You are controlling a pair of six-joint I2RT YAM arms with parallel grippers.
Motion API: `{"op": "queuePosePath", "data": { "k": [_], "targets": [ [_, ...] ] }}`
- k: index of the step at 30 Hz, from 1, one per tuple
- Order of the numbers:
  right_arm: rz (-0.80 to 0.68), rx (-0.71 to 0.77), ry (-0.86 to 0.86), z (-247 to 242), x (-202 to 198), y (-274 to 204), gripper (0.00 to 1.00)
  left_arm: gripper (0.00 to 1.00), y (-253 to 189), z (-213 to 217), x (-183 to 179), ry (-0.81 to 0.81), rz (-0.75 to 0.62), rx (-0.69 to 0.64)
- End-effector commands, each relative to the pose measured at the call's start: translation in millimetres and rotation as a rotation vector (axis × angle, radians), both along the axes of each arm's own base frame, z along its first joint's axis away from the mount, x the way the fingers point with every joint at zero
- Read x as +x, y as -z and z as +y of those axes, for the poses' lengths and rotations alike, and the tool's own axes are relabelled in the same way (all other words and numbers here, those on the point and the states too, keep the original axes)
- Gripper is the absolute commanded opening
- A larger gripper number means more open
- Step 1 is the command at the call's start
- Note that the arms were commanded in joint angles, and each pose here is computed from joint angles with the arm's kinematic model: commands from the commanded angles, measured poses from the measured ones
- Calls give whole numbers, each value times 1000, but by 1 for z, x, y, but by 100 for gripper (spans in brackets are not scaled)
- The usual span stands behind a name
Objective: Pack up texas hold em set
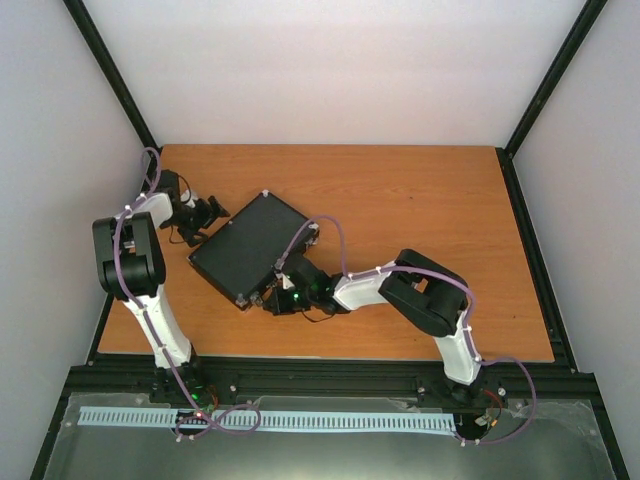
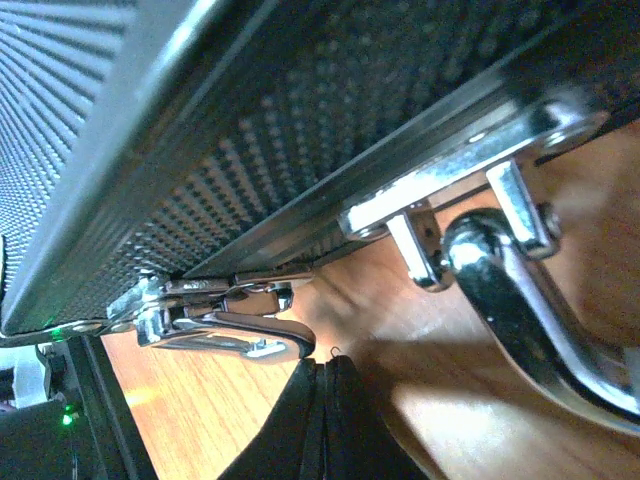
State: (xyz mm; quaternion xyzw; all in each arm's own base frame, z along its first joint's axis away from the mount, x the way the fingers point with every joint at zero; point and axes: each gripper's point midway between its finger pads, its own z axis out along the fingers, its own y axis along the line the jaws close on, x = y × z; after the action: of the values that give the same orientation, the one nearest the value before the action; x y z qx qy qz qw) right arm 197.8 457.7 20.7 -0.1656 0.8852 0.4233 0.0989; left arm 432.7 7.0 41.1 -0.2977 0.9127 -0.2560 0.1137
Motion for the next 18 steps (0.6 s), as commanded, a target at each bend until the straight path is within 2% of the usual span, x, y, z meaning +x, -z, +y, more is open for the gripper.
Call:
{"op": "queuePosePath", "data": {
  "k": [1, 9, 15, 18],
  "targets": [
    [6, -141, 34, -11, 5, 42, 3, 100, 39, -19, -29, 16, 122, -21],
    [-9, -187, 16, -24, 0, 46, 3, 100, 53, -19, -37, 22, 159, -9],
    [-76, -81, 31, -40, -8, 26, 3, 100, 49, -15, -32, 24, 158, 8],
    [-93, -41, 6, -33, -8, 23, 3, 100, 48, -15, -32, 28, 155, 15]
  ]
}}
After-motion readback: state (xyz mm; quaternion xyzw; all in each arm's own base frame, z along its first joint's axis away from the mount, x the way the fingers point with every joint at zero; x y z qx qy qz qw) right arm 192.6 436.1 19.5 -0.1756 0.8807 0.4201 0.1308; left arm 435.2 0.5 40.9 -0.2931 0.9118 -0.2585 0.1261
